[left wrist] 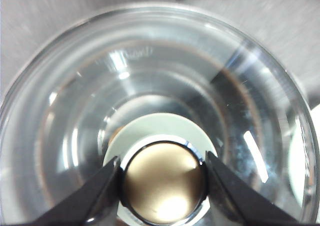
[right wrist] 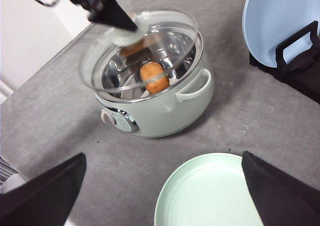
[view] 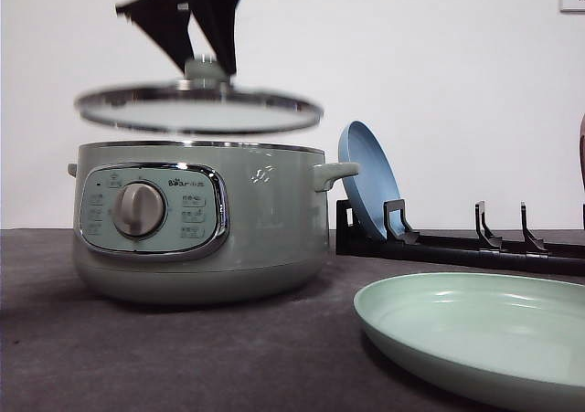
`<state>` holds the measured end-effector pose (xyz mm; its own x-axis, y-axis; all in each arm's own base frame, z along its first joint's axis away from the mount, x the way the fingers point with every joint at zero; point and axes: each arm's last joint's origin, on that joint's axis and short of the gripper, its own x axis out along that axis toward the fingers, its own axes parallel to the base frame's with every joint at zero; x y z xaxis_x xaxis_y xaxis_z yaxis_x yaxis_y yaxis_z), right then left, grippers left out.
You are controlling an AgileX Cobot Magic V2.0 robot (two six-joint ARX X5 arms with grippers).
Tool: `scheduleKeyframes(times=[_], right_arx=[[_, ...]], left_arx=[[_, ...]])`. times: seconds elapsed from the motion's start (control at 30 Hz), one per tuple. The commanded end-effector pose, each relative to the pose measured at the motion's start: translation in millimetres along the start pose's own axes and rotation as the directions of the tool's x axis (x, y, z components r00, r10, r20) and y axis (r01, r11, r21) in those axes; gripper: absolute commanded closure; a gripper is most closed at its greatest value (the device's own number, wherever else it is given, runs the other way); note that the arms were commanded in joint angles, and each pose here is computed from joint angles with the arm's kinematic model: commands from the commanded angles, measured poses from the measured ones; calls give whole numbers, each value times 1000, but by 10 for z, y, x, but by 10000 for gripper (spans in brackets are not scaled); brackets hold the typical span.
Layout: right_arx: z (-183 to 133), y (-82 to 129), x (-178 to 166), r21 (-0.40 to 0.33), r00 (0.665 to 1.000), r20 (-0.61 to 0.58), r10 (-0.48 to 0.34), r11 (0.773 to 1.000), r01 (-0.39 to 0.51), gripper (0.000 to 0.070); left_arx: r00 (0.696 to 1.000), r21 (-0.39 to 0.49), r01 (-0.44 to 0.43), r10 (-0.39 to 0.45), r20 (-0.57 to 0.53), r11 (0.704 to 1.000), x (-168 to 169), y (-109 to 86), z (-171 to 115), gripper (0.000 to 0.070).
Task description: Transfer potato from steamer to green plate
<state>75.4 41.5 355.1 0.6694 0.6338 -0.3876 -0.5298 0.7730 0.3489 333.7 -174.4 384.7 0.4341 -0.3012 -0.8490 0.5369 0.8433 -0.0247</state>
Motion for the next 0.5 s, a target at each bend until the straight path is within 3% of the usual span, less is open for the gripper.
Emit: scheduleKeyframes(times=[0.0, 0.47], right_arx=[[31, 14, -13, 3, 1000, 18, 3, 1000, -4, 70], [30, 14, -13, 2, 1000, 18, 4, 1000, -4, 70]], left_arx=[[996, 4, 2, -2, 93, 1000, -218, -31, 100, 700], [987, -12, -36, 38, 159, 999, -634, -35, 90, 700]])
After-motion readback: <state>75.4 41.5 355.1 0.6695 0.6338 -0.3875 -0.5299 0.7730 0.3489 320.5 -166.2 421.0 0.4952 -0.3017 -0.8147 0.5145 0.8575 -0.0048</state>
